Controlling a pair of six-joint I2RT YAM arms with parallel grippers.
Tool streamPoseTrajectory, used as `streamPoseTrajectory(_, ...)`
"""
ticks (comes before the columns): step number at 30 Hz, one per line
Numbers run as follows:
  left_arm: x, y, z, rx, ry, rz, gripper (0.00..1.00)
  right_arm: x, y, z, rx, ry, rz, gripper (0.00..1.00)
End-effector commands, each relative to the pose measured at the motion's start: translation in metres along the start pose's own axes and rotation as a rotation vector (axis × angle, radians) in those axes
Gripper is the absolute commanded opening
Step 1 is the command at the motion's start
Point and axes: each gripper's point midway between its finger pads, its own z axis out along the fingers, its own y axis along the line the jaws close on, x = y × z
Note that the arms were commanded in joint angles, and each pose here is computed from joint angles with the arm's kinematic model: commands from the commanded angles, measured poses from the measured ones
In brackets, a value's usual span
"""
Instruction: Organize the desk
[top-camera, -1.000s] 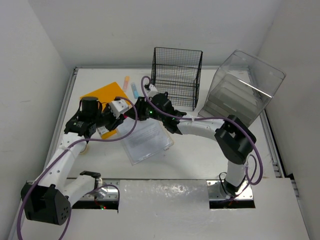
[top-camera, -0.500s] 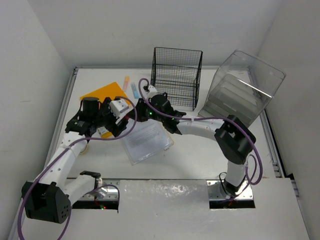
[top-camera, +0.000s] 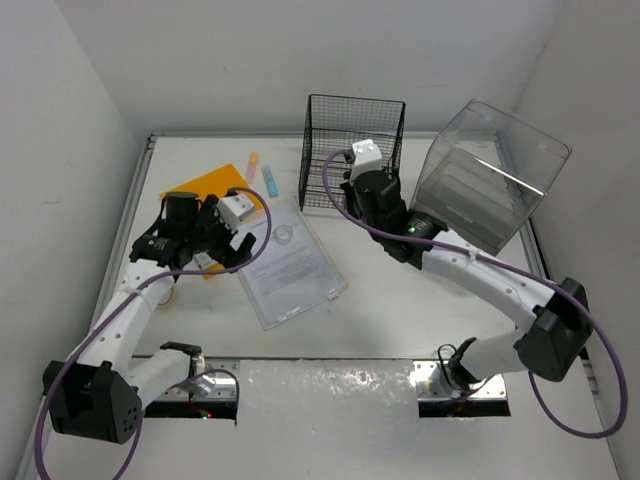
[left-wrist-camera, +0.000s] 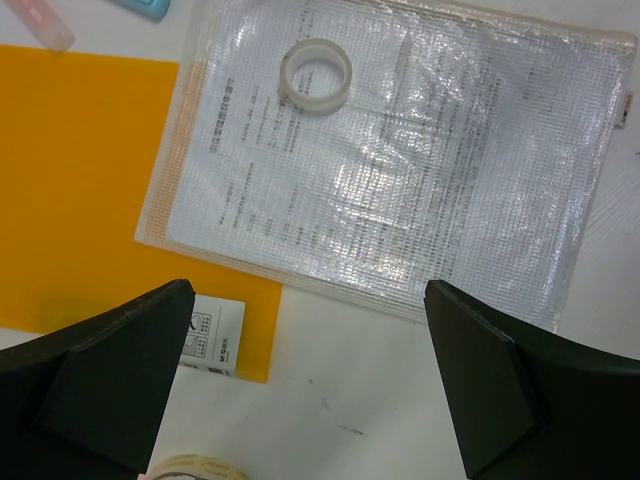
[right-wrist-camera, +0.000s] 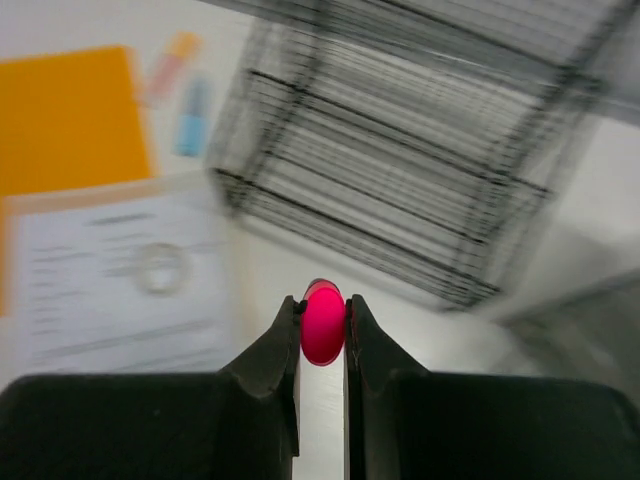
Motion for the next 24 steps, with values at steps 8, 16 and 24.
streamPoseTrajectory(8,-0.003,0.018,0.006,-0.067,0.006,-0.057,1.00,0.038,-0.185,-0.068,0.764,0.468,-0.520,0.00)
streamPoseTrajectory(16,0.004,0.026,0.003,-0.127,0.022,-0.053,0.99,0.084,-0.215,-0.063,0.857,0.725,-0.672,0.00)
streamPoseTrajectory(24,0.016,0.027,0.007,-0.131,0.056,-0.060,1.00,0.119,-0.221,-0.040,0.809,0.848,-0.707,0.00)
